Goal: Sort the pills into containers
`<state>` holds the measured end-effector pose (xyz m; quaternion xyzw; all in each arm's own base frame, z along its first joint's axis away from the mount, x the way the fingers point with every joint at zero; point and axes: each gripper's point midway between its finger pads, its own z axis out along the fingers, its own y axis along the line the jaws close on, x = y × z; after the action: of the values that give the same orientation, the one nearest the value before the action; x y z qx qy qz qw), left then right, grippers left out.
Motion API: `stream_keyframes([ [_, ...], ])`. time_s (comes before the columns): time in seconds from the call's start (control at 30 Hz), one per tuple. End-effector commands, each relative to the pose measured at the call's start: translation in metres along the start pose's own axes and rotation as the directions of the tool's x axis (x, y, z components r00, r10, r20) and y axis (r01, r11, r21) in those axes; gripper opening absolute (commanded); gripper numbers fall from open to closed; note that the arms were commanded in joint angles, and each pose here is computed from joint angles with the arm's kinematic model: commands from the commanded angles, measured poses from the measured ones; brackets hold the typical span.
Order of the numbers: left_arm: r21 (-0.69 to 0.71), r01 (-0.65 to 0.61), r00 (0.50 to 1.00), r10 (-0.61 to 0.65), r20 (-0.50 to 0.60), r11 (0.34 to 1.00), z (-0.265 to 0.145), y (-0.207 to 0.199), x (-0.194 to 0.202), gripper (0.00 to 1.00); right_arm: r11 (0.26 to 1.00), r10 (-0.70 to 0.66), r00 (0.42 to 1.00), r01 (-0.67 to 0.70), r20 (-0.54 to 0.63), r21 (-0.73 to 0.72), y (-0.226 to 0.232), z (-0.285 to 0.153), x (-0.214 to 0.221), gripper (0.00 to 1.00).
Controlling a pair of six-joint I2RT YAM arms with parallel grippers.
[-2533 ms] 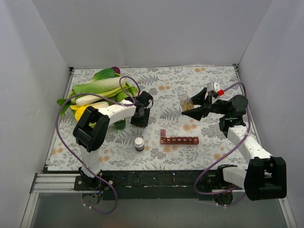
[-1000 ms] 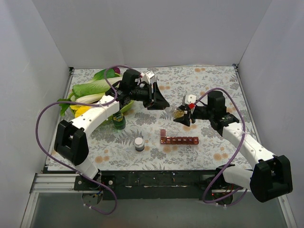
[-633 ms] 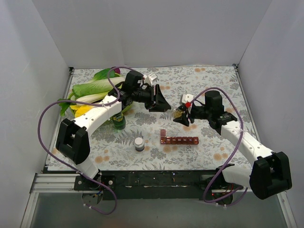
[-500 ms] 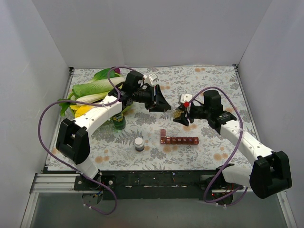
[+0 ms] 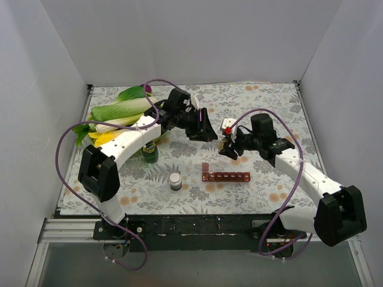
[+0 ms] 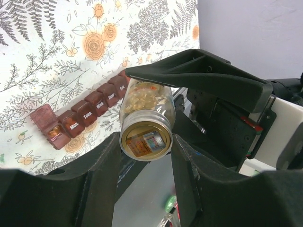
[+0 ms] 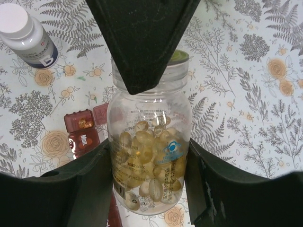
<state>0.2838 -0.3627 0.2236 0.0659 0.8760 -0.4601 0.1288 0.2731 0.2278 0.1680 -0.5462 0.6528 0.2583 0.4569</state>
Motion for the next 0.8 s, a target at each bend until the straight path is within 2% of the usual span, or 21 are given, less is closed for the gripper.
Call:
stream_keyframes([
  [0.0, -0.040, -0.077, 0.996, 0.075, -0.045, 0.996, 0.004, -0.001, 0.011, 0.19, 0.996, -0.078, 0.987, 0.084, 0.141, -0.037, 0.003, -0.002, -0.053, 0.01],
  [0.1, 0.014, -0.137, 0.987, 0.137, -0.084, 0.991, 0.001, -0.007, 0.019, 0.19, 0.993, -0.051, 0.979, 0.070, 0.196, -0.093, 0.015, -0.005, -0.064, 0.01],
  [0.23, 0.113, -0.270, 0.951, 0.283, -0.123, 0.956, -0.006, -0.012, 0.033, 0.19, 0.966, 0.055, 0.950, 0.026, 0.306, -0.255, 0.042, -0.016, -0.085, 0.01],
  [0.27, 0.124, -0.342, 0.925, 0.357, -0.131, 0.931, -0.008, -0.007, 0.038, 0.19, 0.955, 0.109, 0.945, -0.013, 0.308, -0.297, 0.049, -0.017, -0.085, 0.01],
  [0.33, 0.136, -0.413, 0.890, 0.430, -0.148, 0.901, -0.012, -0.002, 0.044, 0.21, 0.926, 0.144, 0.928, -0.004, 0.343, -0.378, 0.063, -0.022, -0.094, 0.01],
  [0.37, 0.141, -0.481, 0.850, 0.500, -0.169, 0.865, -0.016, 0.006, 0.049, 0.22, 0.912, 0.171, 0.924, -0.017, 0.342, -0.409, 0.067, -0.023, -0.094, 0.01],
  [0.4, 0.155, -0.508, 0.830, 0.530, -0.173, 0.847, -0.018, 0.006, 0.051, 0.22, 0.888, 0.232, 0.918, -0.064, 0.323, -0.456, 0.073, -0.025, -0.095, 0.01],
  [0.43, 0.149, -0.532, 0.813, 0.552, -0.185, 0.833, -0.021, 0.010, 0.054, 0.24, 0.867, 0.233, 0.910, -0.034, 0.343, -0.497, 0.079, -0.029, -0.101, 0.01],
  [0.47, 0.141, -0.553, 0.800, 0.571, -0.184, 0.821, -0.023, 0.012, 0.052, 0.29, 0.848, 0.267, 0.904, -0.056, 0.333, -0.527, 0.081, -0.029, -0.101, 0.01],
  [0.5, 0.137, -0.568, 0.792, 0.584, -0.176, 0.812, -0.024, 0.012, 0.049, 0.33, 0.800, 0.364, 0.890, -0.149, 0.274, -0.581, 0.090, -0.031, -0.097, 0.01],
  [0.53, 0.124, -0.555, 0.803, 0.569, -0.178, 0.822, -0.025, 0.015, 0.044, 0.41, 0.803, 0.333, 0.884, -0.085, 0.326, -0.590, 0.091, -0.035, -0.105, 0.01],
  [0.6, 0.128, -0.538, 0.817, 0.553, -0.162, 0.833, -0.029, 0.010, 0.036, 0.52, 0.770, 0.389, 0.873, -0.132, 0.294, -0.625, 0.097, -0.036, -0.101, 0.01],
  [0.67, 0.119, -0.540, 0.824, 0.552, -0.126, 0.833, -0.034, 0.007, 0.028, 0.69, 0.769, 0.391, 0.873, -0.136, 0.291, -0.624, 0.097, -0.036, -0.100, 0.01],
  [0.77, 0.109, -0.543, 0.833, 0.550, -0.050, 0.833, -0.043, -0.004, 0.020, 0.85, 0.795, 0.359, 0.883, -0.120, 0.302, -0.595, 0.094, -0.033, -0.098, 0.01],
])
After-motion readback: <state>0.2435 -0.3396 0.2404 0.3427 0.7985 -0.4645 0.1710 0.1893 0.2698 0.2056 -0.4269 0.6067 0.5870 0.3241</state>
